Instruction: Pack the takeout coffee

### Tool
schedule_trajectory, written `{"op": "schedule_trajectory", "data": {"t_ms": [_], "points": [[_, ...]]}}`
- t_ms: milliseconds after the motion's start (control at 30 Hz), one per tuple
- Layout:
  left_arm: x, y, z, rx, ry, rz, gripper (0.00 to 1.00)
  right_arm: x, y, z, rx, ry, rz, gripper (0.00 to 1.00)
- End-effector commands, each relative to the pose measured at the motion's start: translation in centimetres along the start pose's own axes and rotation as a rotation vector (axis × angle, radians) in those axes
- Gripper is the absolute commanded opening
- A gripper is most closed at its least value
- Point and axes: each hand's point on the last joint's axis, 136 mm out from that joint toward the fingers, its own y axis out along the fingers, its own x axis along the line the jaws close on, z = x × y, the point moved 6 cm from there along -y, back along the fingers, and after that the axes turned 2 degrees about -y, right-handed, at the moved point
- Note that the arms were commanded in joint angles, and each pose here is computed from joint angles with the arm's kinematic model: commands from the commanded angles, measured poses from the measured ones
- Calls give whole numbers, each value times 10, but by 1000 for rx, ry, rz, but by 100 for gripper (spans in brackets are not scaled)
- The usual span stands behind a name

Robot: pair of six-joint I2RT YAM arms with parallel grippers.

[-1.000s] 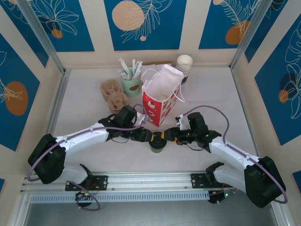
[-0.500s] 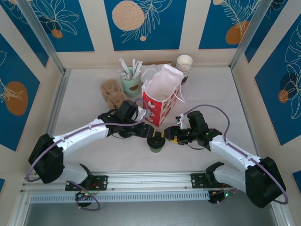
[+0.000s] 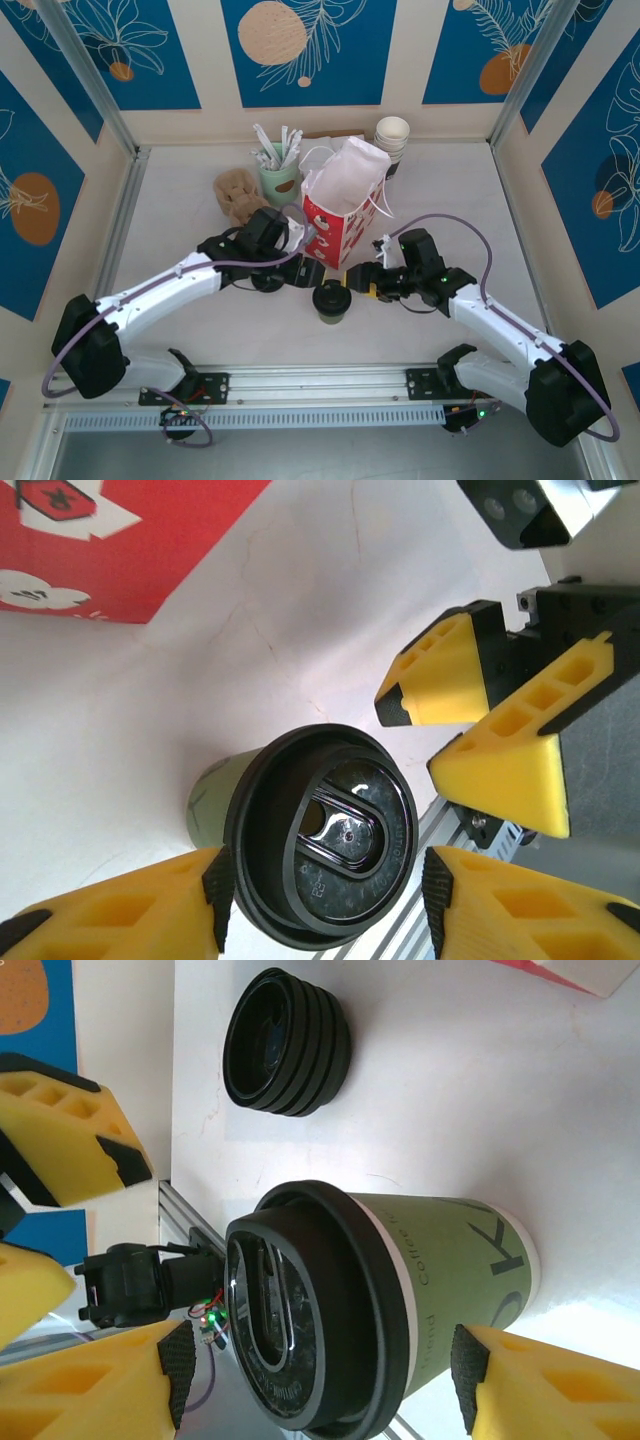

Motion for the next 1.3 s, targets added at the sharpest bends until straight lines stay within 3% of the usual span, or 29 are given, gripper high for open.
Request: {"op": "schedule_trajectory", "data": {"t_ms": [0,133,433,800,1033,1267], "points": [[-5,-20,-11,-70,39,-26,58,3,0,7,12,-47,41,71],[-3,-33,-12,-98,52,-45,63,1,9,16,32,-58,47,71],[-6,-71,-13,-217,71,-96,64,0,24,24,14,-80,66,70],[3,-77,-7,-219,59,-141,64,10,55,21,27,-88,36,63],[50,-98,-3,-351,-80,-347,65,19,73,16,24,-111,36,61],[91,-109,-9,-451,-230,-437,65,28,84,12,36,-123,29,61]]}}
